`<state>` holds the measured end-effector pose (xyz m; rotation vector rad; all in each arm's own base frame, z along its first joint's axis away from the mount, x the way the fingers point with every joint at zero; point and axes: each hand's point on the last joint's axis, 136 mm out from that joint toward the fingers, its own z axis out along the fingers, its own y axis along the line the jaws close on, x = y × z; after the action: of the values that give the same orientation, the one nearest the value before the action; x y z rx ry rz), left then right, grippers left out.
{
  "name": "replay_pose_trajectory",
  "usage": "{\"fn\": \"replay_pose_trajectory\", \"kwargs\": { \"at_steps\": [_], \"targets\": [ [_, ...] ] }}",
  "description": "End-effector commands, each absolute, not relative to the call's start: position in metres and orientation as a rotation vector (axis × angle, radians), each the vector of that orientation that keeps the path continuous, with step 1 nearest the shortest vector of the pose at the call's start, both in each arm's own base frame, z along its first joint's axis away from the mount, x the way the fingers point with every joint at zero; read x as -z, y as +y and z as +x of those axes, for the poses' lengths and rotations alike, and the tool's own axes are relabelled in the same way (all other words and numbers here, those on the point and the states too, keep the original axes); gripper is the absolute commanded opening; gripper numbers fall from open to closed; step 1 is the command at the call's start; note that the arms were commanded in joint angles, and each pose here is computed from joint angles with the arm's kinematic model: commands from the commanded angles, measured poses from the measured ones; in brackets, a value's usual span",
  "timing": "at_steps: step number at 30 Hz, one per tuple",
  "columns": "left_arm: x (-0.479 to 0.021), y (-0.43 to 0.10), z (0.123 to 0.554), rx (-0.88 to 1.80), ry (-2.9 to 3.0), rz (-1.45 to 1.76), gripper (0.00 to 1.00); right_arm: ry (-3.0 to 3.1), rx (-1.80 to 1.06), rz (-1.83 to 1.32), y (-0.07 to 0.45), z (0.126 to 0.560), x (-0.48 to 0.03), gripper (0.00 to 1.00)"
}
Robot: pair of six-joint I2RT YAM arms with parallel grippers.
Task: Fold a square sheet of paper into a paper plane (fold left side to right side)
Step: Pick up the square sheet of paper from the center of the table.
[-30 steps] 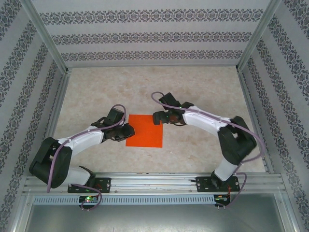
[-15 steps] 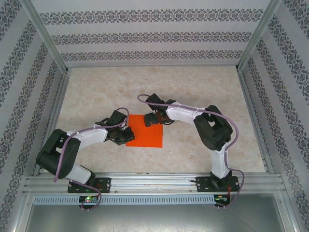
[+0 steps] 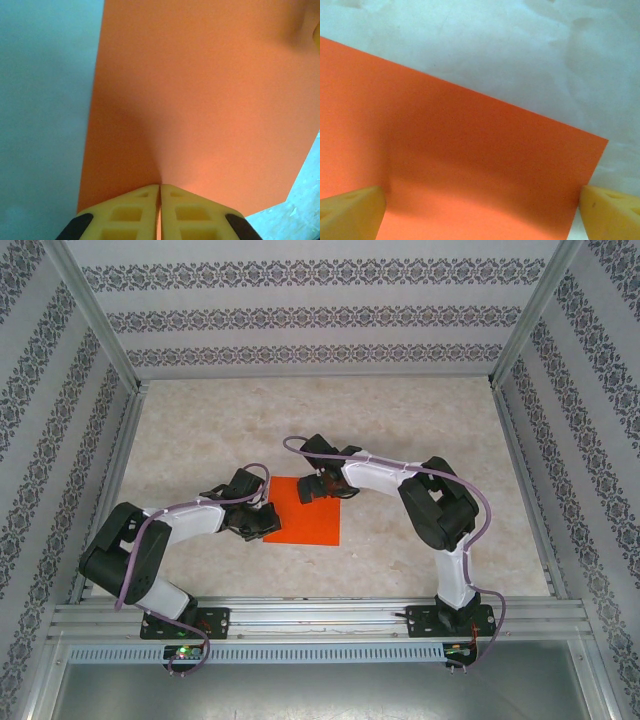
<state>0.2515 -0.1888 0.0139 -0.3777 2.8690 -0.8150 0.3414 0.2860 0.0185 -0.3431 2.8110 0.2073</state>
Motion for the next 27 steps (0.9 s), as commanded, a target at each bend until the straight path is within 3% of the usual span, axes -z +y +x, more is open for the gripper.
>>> {"fn": "replay_pose_trajectory", "kwargs": {
  "at_steps": [1,7,16,27],
  "targets": [
    [0.006,-0.176,0.239,0.726,2.947,-0.414,0.11,2.872,-0.279,-0.417,0.307,0.317,-0.013,0.97],
    [0.003,-0.178,0.242,0.739,2.931,-0.413,0.11,2.866,-0.298,-0.453,0.317,0.307,-0.021,0.94],
    [-0.003,-0.182,0.247,0.776,2.901,-0.416,0.12,2.880,-0.316,-0.469,0.322,0.300,-0.023,0.79],
    [-0.023,-0.185,0.259,0.822,2.796,-0.400,0.29,2.904,-0.526,-0.440,0.331,0.295,-0.030,0.45]
  ]
}}
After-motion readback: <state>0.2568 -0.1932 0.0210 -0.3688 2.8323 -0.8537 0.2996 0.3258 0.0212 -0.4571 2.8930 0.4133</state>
